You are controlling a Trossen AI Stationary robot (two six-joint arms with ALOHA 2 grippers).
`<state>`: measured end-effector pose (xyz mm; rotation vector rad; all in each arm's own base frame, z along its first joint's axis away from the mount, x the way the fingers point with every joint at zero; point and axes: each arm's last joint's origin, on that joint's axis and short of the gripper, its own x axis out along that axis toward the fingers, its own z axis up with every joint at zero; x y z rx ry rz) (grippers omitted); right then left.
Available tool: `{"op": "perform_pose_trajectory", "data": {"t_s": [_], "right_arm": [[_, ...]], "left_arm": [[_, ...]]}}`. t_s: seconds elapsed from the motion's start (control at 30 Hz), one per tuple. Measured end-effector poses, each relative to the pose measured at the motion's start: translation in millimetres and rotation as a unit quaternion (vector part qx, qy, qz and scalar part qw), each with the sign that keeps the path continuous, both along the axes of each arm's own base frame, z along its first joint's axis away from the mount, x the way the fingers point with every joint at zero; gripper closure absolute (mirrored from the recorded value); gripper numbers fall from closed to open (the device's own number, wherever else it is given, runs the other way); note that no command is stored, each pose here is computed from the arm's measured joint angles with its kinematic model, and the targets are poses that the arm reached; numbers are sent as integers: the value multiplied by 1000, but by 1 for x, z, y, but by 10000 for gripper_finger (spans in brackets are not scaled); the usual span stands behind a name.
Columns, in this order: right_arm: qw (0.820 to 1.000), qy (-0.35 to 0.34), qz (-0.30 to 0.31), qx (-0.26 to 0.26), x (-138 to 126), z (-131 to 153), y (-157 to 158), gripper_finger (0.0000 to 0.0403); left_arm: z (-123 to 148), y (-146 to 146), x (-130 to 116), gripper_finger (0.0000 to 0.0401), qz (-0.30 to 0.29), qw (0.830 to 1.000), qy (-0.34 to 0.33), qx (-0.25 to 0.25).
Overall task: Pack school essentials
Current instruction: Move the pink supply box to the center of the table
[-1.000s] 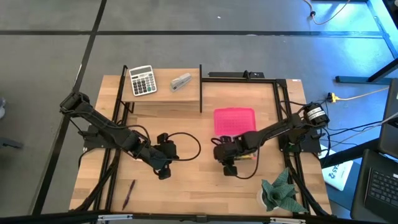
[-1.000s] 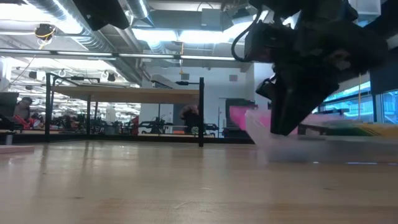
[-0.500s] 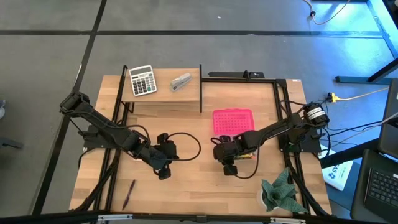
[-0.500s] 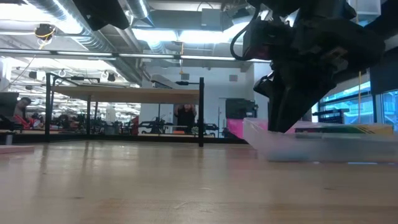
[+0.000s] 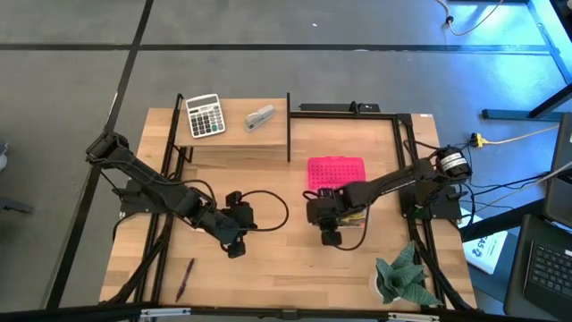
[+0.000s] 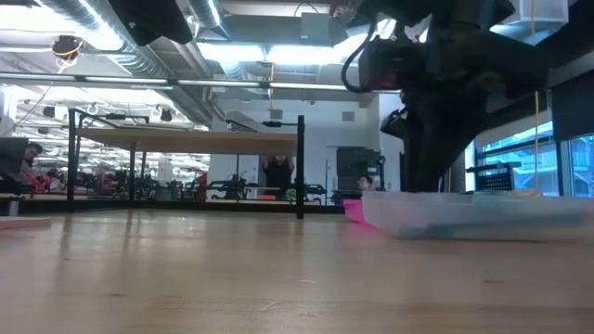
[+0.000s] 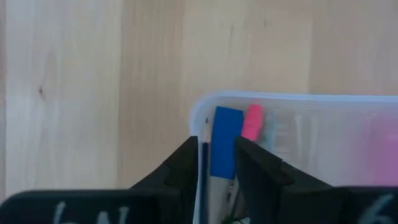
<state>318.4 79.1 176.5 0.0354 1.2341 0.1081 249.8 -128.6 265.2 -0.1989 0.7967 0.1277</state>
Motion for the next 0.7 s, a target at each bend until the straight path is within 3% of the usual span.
{"op": "perform_pose_trajectory", "data": {"t_s": [0.13, 0.27, 0.6, 0.7], "right_arm": [[1000, -9, 15, -10, 5, 9, -3, 299], [999, -17, -13, -44, 9, 11, -15, 304], [997, 31, -40, -52, 17, -14, -42, 393], [997, 35, -33, -54, 18, -19, -42, 395]], "left_arm": [[0, 0, 0, 401, 0, 1000, 0, 0], [0, 0, 0, 401, 0, 1000, 0, 0], [0, 0, 0, 401, 0, 1000, 0, 0], [0, 0, 0, 401, 0, 1000, 0, 0]]}}
